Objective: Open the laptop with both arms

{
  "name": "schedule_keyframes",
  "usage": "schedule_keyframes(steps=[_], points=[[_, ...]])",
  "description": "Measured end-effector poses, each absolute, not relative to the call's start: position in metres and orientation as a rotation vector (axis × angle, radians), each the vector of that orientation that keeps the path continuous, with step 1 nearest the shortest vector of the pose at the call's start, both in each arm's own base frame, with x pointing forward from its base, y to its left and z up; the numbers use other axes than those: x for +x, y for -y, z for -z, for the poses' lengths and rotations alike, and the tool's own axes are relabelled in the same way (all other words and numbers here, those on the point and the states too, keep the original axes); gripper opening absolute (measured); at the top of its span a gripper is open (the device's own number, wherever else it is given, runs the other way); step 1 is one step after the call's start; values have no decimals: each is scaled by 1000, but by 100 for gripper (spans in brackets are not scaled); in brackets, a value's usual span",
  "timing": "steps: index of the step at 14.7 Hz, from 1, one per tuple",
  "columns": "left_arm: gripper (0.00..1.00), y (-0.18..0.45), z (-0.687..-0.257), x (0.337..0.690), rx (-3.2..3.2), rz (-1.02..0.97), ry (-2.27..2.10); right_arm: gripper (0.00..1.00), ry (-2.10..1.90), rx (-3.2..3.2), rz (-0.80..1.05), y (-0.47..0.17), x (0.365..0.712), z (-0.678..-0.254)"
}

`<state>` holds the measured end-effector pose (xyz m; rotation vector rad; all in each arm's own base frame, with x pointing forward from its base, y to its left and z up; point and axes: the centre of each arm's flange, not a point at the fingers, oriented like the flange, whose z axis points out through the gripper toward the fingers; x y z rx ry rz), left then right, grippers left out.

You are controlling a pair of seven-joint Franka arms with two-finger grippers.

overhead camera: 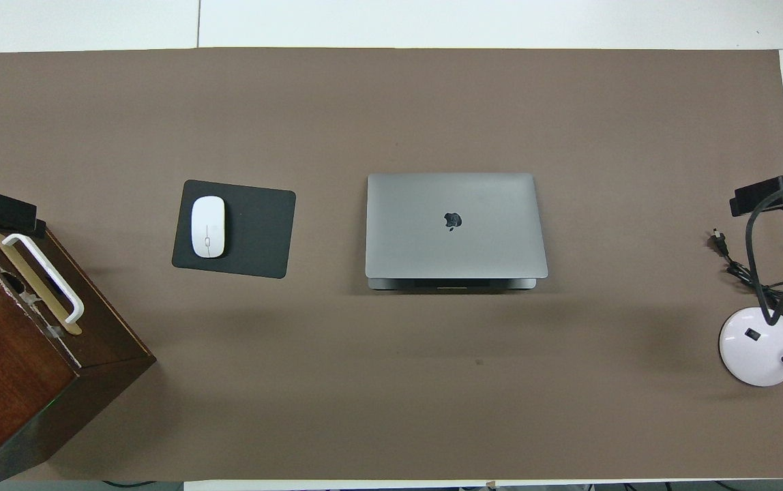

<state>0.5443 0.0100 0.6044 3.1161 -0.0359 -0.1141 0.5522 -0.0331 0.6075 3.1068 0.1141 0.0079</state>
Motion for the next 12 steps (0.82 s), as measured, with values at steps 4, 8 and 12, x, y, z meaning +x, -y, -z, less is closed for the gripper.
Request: schedule_keyframes(steps=[4, 8, 12], points=[[100, -11, -605, 544, 3116, 113, 34, 100, -134, 3106, -10, 26, 553, -608], [100, -11, -605, 544, 3116, 110, 33, 100, -131, 3104, -37, 27, 554, -609], [100, -11, -607, 545, 3117, 95, 31, 100, -122, 3104, -44, 30, 555, -610]])
